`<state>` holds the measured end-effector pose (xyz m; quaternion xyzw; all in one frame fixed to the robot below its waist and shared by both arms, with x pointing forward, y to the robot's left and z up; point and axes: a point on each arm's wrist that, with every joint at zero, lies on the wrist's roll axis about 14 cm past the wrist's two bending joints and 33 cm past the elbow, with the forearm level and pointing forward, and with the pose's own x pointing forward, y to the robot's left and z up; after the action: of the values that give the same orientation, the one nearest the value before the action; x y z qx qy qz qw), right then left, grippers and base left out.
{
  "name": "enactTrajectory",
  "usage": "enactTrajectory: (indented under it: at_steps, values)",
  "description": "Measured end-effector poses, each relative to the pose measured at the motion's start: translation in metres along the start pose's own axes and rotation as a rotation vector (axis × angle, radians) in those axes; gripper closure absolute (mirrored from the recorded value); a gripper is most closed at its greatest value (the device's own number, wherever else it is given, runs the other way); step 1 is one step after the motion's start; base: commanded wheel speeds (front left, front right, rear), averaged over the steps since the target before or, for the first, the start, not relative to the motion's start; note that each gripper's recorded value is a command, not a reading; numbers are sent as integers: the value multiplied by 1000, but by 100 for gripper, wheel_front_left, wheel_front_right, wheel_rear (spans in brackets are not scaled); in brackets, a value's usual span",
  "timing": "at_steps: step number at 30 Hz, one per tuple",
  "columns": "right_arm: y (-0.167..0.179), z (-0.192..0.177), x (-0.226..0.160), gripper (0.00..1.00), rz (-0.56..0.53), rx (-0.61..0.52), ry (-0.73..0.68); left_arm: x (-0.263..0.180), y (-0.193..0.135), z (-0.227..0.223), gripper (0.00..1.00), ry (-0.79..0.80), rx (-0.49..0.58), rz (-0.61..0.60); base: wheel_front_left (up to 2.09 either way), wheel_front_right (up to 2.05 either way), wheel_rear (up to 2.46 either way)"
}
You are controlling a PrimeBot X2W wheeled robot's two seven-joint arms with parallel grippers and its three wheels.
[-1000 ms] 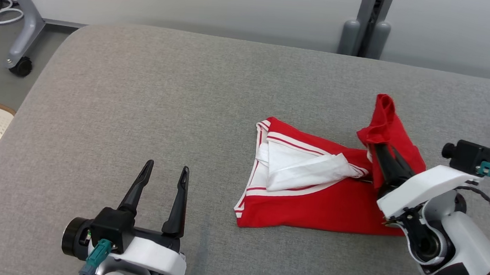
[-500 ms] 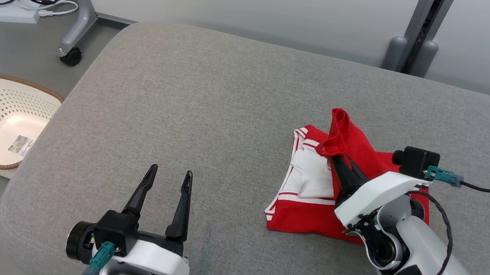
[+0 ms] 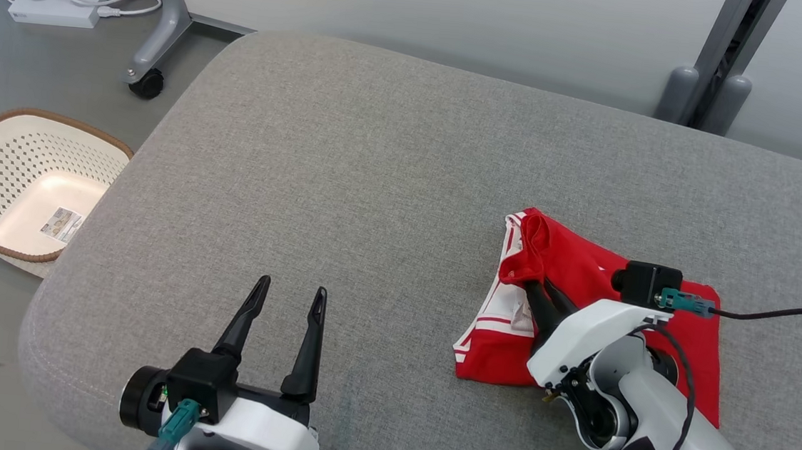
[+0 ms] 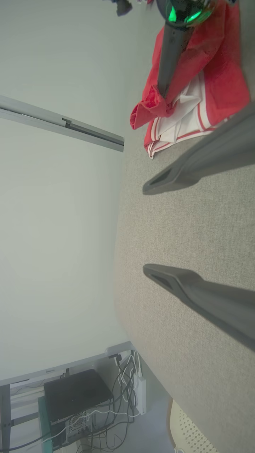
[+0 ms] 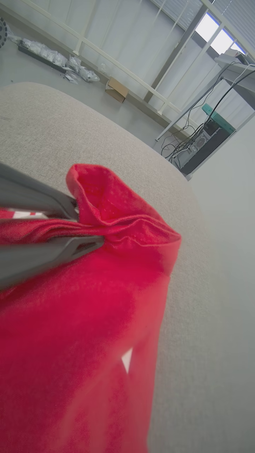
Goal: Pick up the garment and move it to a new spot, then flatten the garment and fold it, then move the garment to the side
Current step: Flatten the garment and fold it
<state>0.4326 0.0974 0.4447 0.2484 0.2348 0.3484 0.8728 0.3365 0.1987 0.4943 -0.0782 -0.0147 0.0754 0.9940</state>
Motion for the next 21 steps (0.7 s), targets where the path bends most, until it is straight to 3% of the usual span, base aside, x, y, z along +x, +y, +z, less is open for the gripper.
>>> enactTrajectory:
  at_steps: [1, 7, 13, 21]
  values:
    - [0, -2, 1, 0, -2, 0, 3, 0, 0, 0, 0, 1, 0, 0, 0, 0, 0]
    - [11, 0, 3, 0, 20, 31, -11, -1, 1, 0, 0, 0, 1, 6, 0, 0, 0]
    - [18, 37, -4, 0, 51, 40, -162, 4, -2, 3, 0, -13, 0, -4, 0, 0, 0]
    - [-54, 93, -50, 0, -114, -224, -302, 20, -26, 0, 0, -9, -16, -79, 0, 0, 0]
